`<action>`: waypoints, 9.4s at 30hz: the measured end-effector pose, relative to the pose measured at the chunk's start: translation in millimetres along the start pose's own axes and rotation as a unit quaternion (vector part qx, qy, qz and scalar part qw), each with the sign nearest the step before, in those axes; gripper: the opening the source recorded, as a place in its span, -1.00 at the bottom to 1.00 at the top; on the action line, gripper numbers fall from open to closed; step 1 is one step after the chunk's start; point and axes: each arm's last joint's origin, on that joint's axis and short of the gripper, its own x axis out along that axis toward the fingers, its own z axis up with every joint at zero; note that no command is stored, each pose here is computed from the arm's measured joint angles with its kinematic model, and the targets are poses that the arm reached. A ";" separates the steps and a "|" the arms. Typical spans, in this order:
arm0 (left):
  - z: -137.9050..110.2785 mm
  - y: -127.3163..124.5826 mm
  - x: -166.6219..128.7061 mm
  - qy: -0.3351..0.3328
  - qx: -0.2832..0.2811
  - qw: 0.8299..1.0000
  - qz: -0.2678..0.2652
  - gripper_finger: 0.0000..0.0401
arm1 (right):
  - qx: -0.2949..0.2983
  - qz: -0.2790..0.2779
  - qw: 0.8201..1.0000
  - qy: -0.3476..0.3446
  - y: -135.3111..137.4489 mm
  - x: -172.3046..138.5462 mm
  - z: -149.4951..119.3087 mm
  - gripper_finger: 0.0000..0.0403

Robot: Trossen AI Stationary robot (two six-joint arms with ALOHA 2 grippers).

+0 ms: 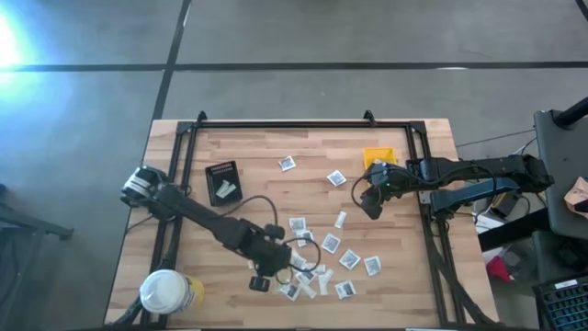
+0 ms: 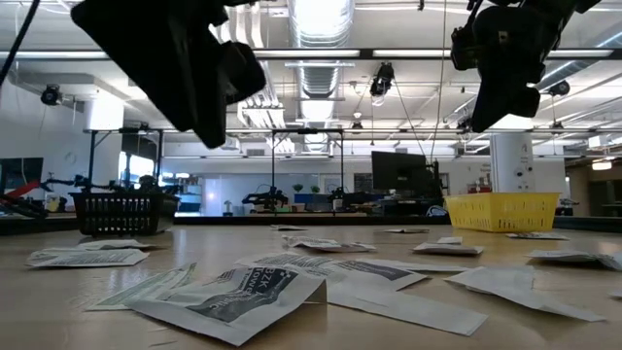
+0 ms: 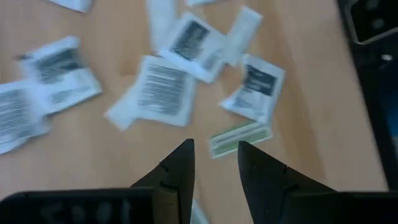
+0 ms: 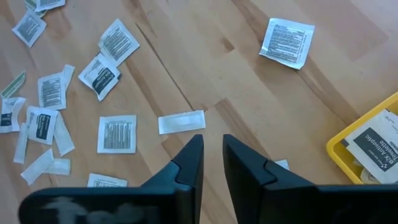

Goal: Pick & Place First Aid Supplies
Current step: Put the green bandage into the black bin

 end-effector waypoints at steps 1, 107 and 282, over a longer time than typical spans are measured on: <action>2.4 -1.1 4.1 0.004 0.003 1.000 -0.012 -0.43 | 0.000 0.000 1.000 0.000 0.0 0.0 0.0 -0.70; -18.0 11.7 18.1 0.057 -0.056 0.994 -0.073 -0.95 | -0.005 0.003 1.000 -0.002 1.0 0.2 -0.1 -0.76; -172.2 156.6 -105.3 0.109 -0.313 0.897 0.292 -1.00 | -0.034 0.001 0.994 -0.101 9.0 28.4 -19.2 -0.78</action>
